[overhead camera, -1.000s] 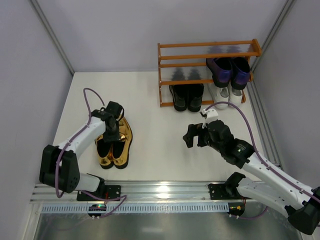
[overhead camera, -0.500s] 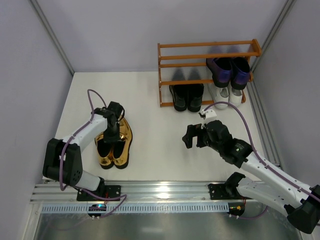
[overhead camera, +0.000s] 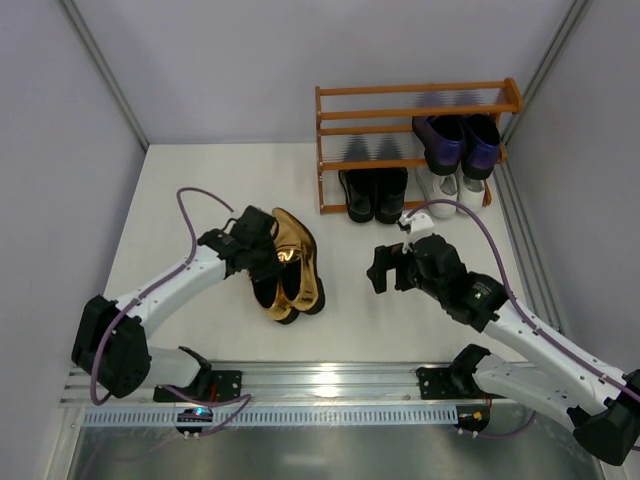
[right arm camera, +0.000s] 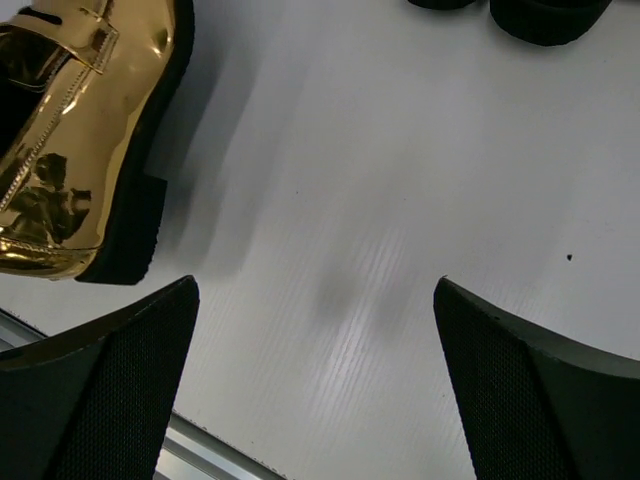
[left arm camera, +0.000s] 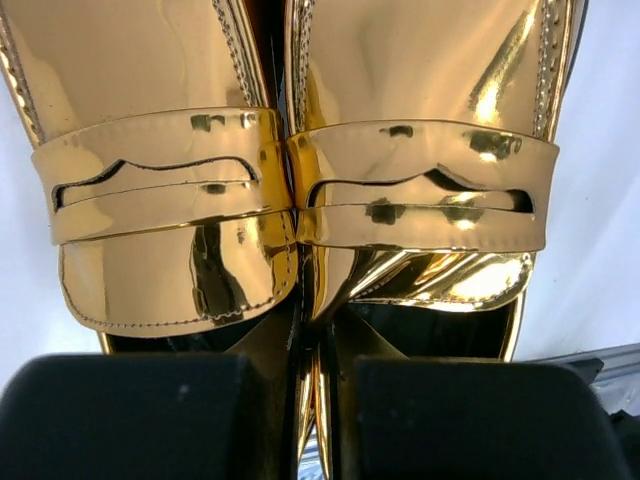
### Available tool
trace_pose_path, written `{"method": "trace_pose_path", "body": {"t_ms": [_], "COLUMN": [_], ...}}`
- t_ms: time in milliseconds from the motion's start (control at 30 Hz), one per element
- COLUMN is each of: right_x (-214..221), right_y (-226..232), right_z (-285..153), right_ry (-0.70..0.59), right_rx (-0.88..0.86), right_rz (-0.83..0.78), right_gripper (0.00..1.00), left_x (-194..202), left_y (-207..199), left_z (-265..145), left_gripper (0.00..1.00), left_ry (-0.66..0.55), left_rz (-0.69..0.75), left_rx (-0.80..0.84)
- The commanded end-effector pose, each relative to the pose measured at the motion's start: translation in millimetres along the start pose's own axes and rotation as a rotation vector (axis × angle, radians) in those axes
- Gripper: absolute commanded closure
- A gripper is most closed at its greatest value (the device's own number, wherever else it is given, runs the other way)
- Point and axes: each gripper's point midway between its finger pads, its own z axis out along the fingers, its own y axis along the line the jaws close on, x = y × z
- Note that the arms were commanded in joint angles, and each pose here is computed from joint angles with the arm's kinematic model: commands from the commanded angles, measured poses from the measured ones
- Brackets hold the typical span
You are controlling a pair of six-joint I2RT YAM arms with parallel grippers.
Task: Place and organize the shoes onto the shoe shelf
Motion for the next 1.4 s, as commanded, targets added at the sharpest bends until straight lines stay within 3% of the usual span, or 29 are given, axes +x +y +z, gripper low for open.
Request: {"method": "trace_pose_path", "body": {"t_ms": [0, 133, 300, 433, 500, 600, 700, 733, 833, 933, 1100, 1233, 1367], "right_x": [-19.7, -17.8, -11.8, -10.9, -11.8, -17.0, -24.1, -28.2, -31.9, -34.4, -38.7, -38.9, -31.4], "right_y": [0.5, -0.5, -3.2, -4.3, -4.2, -0.7, 5.9, 9.2, 20.0, 32.6, 48.3, 85.1, 102.1], "right_z": [-9.1, -13.7, -16.8, -16.9, -16.3, -15.5, -14.8, -12.8, -5.3, 2.4, 17.5, 33.6, 63.5], "right_ry": [-0.038, -0.035, -0.019, -0.014, -0.013, -0.019, -0.025, -0.029, -0.014, 0.000, 0.017, 0.055, 0.099], "right_rx": [0.008, 0.007, 0.011, 0.016, 0.018, 0.007, -0.016, -0.025, -0.067, -0.117, -0.165, -0.241, -0.197], "right_rz": [-0.030, -0.036, -0.042, -0.047, -0.049, -0.049, -0.047, -0.048, -0.051, -0.051, -0.041, -0.068, -0.063], "right_gripper": [0.00, 0.00, 0.00, 0.00, 0.00, 0.00, 0.00, 0.00, 0.00, 0.00, 0.00, 0.00, 0.00], "left_x": [-19.5, 11.1, 24.2, 30.3, 27.8, 23.7, 19.3, 17.8, 17.7, 13.6, -5.4, -19.9, -27.8], "left_y": [-83.0, -93.2, -92.6, -100.2, -106.2, -115.7, -115.3, -114.6, -104.3, -86.4, -76.2, -54.0, -18.3], "left_z": [-7.0, 27.2, 50.2, 52.9, 50.7, 37.6, 22.9, 19.3, 6.8, -8.1, -67.0, -107.6, -134.9], "left_gripper": [1.00, 1.00, 1.00, 1.00, 0.92, 0.63, 0.44, 0.33, 0.19, 0.13, 0.05, 0.01, 0.00], "left_ry": [-0.098, -0.033, -0.086, -0.102, -0.114, -0.129, -0.145, -0.153, -0.168, -0.217, -0.356, -0.471, -0.569], "left_rz": [-0.086, -0.072, -0.108, -0.136, -0.151, -0.147, -0.149, -0.153, -0.152, -0.147, -0.127, -0.098, -0.100], "left_rx": [0.192, 0.116, 0.026, 0.044, 0.069, 0.113, 0.135, 0.138, 0.132, 0.120, 0.265, 0.282, 0.241]}}
